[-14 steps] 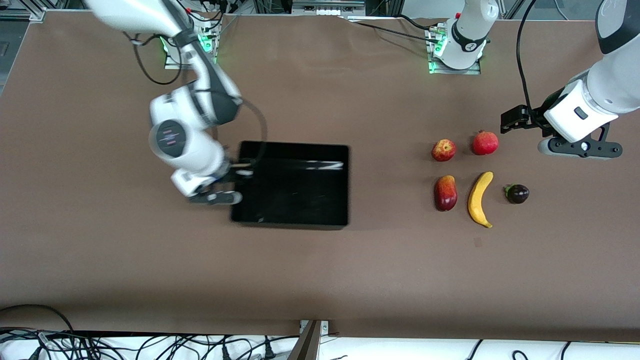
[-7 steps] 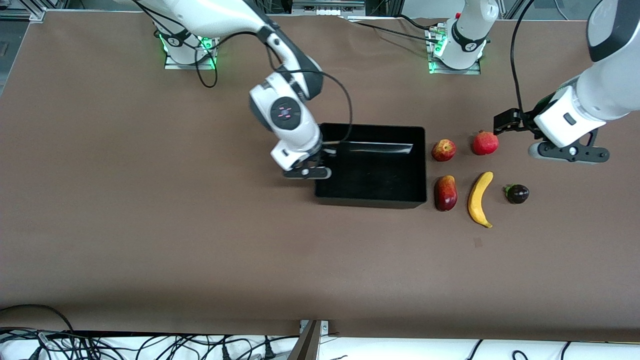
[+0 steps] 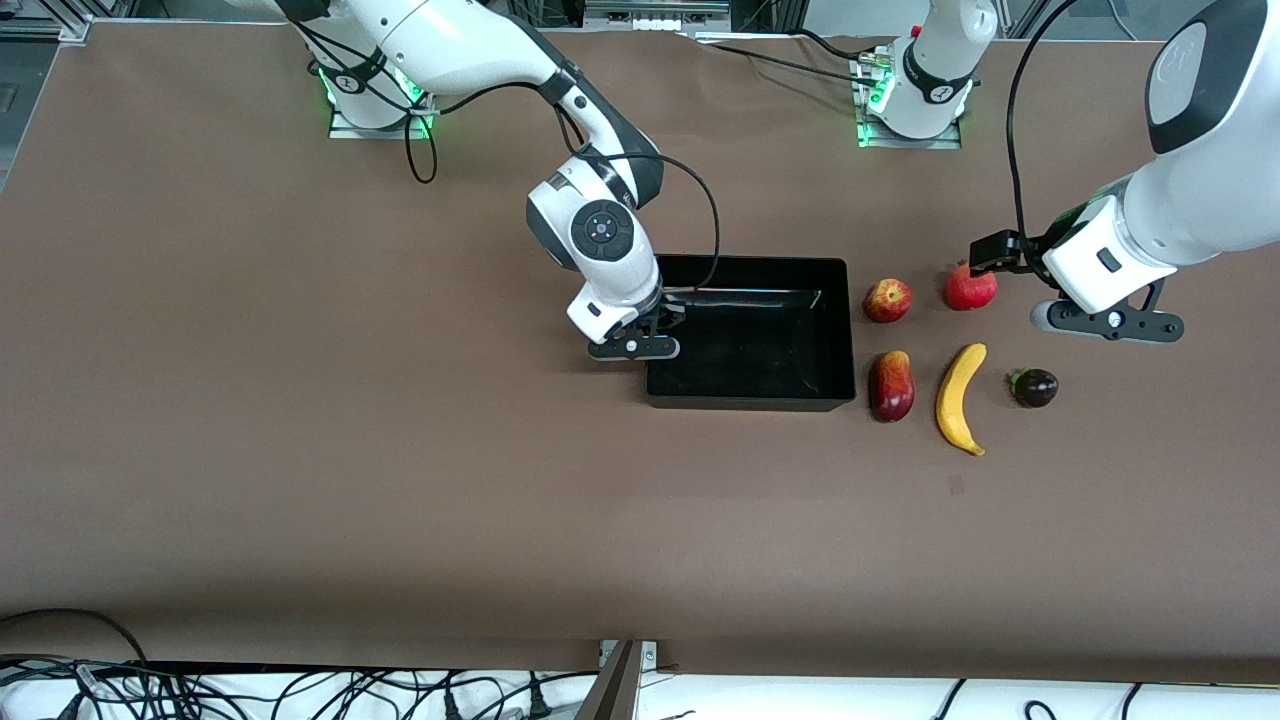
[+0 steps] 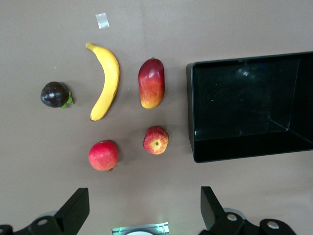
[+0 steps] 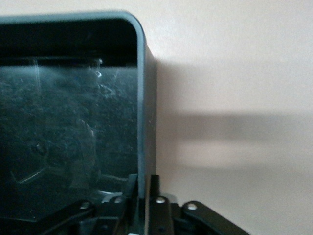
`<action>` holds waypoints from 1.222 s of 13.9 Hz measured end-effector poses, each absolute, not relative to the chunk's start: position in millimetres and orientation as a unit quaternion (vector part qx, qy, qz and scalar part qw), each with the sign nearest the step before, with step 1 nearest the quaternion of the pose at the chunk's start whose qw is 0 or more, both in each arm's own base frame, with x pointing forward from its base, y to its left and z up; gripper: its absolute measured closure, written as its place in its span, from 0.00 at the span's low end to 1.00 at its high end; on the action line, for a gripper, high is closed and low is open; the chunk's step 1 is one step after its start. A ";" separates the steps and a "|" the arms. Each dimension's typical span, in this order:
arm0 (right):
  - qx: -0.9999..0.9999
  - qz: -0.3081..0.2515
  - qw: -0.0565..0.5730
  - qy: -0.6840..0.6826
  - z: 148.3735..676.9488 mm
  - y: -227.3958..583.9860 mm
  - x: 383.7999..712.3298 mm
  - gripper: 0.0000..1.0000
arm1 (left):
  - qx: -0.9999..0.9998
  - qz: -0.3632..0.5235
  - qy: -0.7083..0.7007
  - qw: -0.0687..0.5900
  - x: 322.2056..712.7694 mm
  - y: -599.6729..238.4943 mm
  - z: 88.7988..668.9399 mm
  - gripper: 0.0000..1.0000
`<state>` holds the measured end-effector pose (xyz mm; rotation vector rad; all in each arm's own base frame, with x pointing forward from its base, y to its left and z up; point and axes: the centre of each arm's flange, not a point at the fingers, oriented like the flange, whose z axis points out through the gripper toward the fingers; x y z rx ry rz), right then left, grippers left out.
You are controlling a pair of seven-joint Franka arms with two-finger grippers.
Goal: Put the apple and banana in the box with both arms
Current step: 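Release the box and raise the right gripper while the left gripper reaches the apple, then lower the left gripper onto the red apple and close it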
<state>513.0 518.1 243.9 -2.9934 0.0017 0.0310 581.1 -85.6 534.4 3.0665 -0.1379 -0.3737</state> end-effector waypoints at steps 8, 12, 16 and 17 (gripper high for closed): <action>-0.999 -0.009 0.043 0.008 418.9 375.7 599.9 0.00 | 0.991 -0.099 -0.085 -0.007 555.0 -115.7 379.6 0.00; -0.998 0.033 0.039 -0.022 533.4 238.7 598.6 0.00 | 0.994 -0.045 -0.098 -0.009 503.8 -106.7 274.5 0.00; -0.997 0.037 0.055 -0.038 595.7 119.5 562.1 0.00 | 0.994 -0.044 -0.099 -0.006 473.3 -102.0 235.4 0.00; -0.997 0.038 0.062 -0.036 599.8 96.9 550.7 0.00 | 0.994 -0.048 -0.100 -0.005 469.2 -101.4 229.6 0.00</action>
